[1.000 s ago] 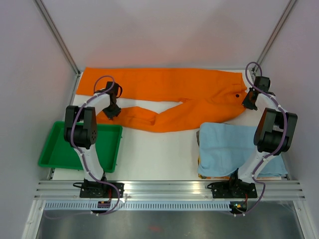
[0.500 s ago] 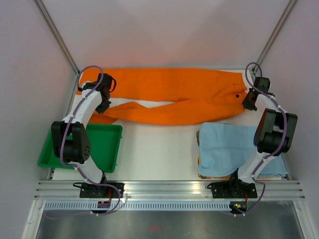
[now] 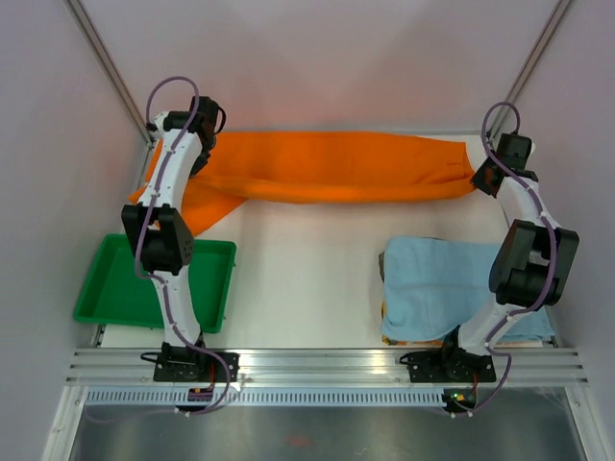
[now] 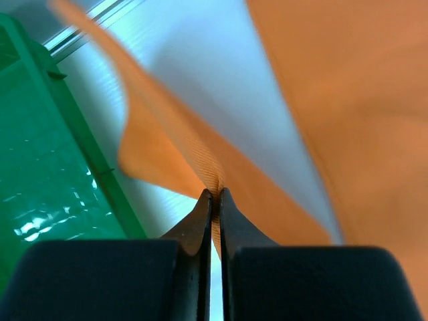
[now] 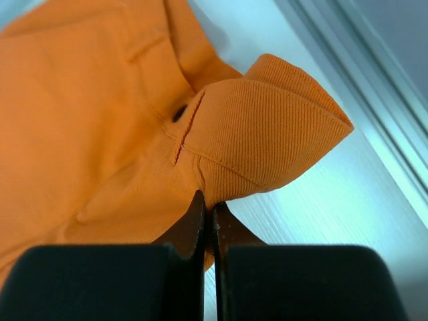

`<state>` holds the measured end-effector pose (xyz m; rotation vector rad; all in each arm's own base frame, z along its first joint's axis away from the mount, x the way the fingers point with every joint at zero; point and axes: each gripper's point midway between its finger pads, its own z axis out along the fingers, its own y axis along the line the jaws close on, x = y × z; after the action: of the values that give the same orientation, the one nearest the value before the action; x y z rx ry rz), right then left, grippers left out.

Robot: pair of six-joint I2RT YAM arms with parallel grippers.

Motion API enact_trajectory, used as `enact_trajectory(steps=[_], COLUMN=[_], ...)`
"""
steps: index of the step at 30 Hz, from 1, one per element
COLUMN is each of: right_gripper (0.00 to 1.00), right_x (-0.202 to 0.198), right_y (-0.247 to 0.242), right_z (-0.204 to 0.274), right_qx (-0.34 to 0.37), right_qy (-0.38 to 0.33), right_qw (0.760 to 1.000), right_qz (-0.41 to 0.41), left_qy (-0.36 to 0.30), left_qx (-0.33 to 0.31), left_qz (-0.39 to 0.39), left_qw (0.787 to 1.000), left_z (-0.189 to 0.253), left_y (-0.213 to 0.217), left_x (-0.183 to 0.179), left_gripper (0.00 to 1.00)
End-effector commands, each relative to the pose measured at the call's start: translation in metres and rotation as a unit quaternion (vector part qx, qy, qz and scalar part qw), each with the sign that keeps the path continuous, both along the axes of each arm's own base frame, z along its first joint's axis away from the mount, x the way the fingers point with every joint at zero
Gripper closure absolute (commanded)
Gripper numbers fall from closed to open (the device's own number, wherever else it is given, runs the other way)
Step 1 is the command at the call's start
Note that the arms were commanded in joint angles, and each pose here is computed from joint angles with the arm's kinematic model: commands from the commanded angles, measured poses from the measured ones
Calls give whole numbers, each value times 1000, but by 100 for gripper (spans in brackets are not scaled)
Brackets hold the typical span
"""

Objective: Fold and stack the trousers
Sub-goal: Flatten the trousers out

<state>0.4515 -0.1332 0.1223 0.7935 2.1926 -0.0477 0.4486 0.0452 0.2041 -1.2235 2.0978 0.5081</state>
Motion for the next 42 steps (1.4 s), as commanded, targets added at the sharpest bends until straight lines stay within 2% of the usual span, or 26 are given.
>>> enact_trajectory(steps=[1, 3, 6, 7, 12, 15, 18, 19, 22, 23, 26, 28, 30, 31, 32, 35, 38, 42], right_gripper=[100, 100, 100, 100, 100, 100, 100, 100, 100, 100, 99, 86, 65, 59, 54, 40, 32, 30], right_x=[26, 25, 21, 19, 6, 0, -2, -2, -1, 0, -3, -5, -7, -8, -9, -7, 2, 16], right_y=[-29, -32, -32, -30, -20, -20, -20, -19, -20, -20, -17, -11, -4, 2, 3, 3, 10, 13], right_z=[80, 94, 111, 110, 104, 104, 96, 93, 81, 75, 61, 52, 42, 42, 41, 46, 58, 67], right_qx=[-59, -71, -78, -73, -59, -62, -57, -55, -49, -47, -41, -33, -24, -19, -19, -29, -22, -17], right_qy=[-96, -106, -115, -111, -94, -86, -68, -65, -51, -46, -28, -20, -15, -20, -21, -30, -42, -63], right_qw=[993, 991, 990, 991, 994, 994, 996, 996, 997, 998, 999, 999, 999, 999, 998, 998, 995, 993], right_qz=[-31, -33, -32, -31, -16, -17, -18, -18, -19, -19, -13, 7, 27, 42, 48, 57, 88, 101], left_qy=[102, 115, 65, 35, 26, 49, 76, 76, 141, 183, 221, 218, 197, 186, 163, 140, 140, 102], left_qx=[90, 100, 91, 76, 103, 107, 97, 73, 28, 12, 10, 13, 17, 18, 22, 25, 26, -3], left_qz=[-1, -19, -77, -108, -213, -271, -320, -341, -352, -346, -331, -325, -327, -327, -326, -325, -296, -261], left_qw=[991, 988, 991, 991, 971, 955, 940, 934, 925, 920, 918, 920, 924, 926, 931, 935, 944, 960], left_z=[-1, 1, 30, 39, 100, 111, 91, 80, 23, -12, -55, -65, -72, -71, -62, -73, -92, -106], left_y=[38, 40, 34, 26, 21, 16, 9, -1, -9, -9, -6, -4, -7, -8, -9, -12, -4, 0], left_x=[-29, -38, -37, -27, -46, -59, -59, -55, -38, -30, -6, 9, 35, 44, 57, 81, 88, 96], left_gripper=[98, 98, 98, 98, 98, 98, 98, 98, 98, 98, 98, 98, 98, 98, 98, 98, 98, 98])
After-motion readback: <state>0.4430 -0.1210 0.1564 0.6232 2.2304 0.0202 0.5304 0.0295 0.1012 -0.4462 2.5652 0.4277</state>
